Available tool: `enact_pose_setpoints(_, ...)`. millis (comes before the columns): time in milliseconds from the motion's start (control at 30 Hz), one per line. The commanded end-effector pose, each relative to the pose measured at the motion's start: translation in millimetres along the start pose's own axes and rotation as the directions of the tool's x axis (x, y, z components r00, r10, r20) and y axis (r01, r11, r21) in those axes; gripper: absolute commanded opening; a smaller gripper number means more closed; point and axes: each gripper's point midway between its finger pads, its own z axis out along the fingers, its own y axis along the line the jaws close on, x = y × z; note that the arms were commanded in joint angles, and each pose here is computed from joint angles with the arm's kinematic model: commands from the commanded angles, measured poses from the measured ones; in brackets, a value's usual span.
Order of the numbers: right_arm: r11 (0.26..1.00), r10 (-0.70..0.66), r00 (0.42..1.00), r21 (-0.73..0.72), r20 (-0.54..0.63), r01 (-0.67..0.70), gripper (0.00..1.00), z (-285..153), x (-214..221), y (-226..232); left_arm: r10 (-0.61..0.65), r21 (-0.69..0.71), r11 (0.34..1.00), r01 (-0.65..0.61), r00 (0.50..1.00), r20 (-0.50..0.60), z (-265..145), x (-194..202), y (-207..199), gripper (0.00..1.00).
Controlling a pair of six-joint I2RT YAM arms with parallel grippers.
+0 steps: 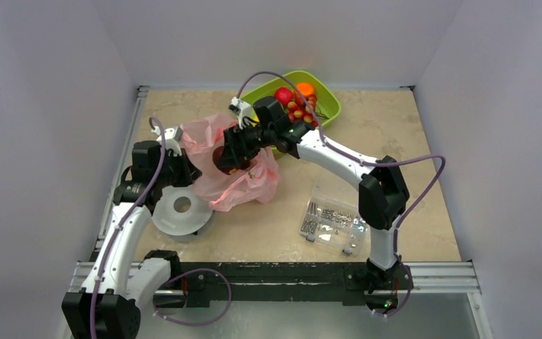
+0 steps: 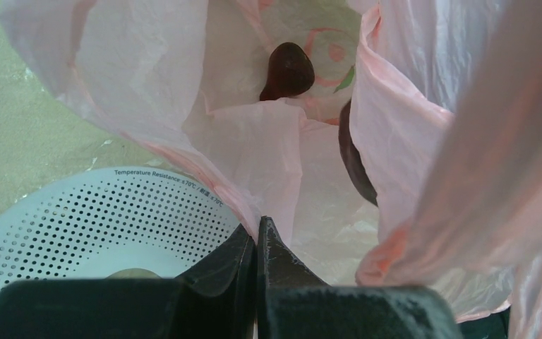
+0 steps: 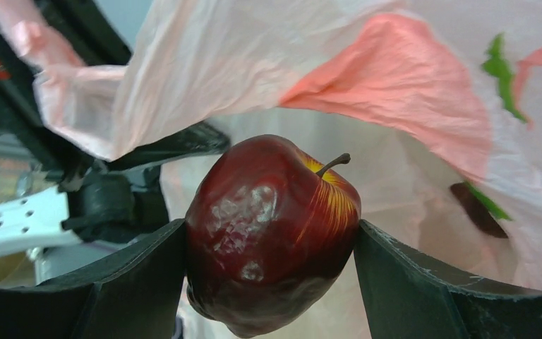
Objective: Take the fake fruits out of the plastic bag
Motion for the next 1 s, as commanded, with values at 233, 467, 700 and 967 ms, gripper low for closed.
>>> enact_pose_setpoints(233, 0.978, -0.058, 0.996, -0.197, 0.063, 0.069, 0.02, -65.0, -31.9, 59.2, 0.050, -0.011, 0.999, -0.050, 0.998, 0.031, -0.2, -4.9, 0.3, 0.00)
enact_pose_setpoints(467, 0.933, 0.077, 0.965, -0.358, 0.251, 0.019, 0.00, -104.6, -85.4, 67.3, 0.058, -0.012, 0.998, -0.057, 0.998, 0.027, -0.5, -2.6, -1.2, 0.00)
enact_pose_setpoints(700, 0.937, 0.112, 0.892, 0.253, 0.438, -0.242, 0.02, -113.0, -116.8, -106.0, 0.070, -0.009, 0.998, -0.070, 0.997, 0.027, -1.5, -1.6, -3.9, 0.00)
enact_pose_setpoints(967, 0.783, 0.018, 0.929, 0.573, 0.369, -0.242, 0.18, -90.1, -103.6, -242.8, 0.092, 0.005, 0.996, -0.092, 0.995, 0.028, -2.2, -0.5, -9.8, 0.00)
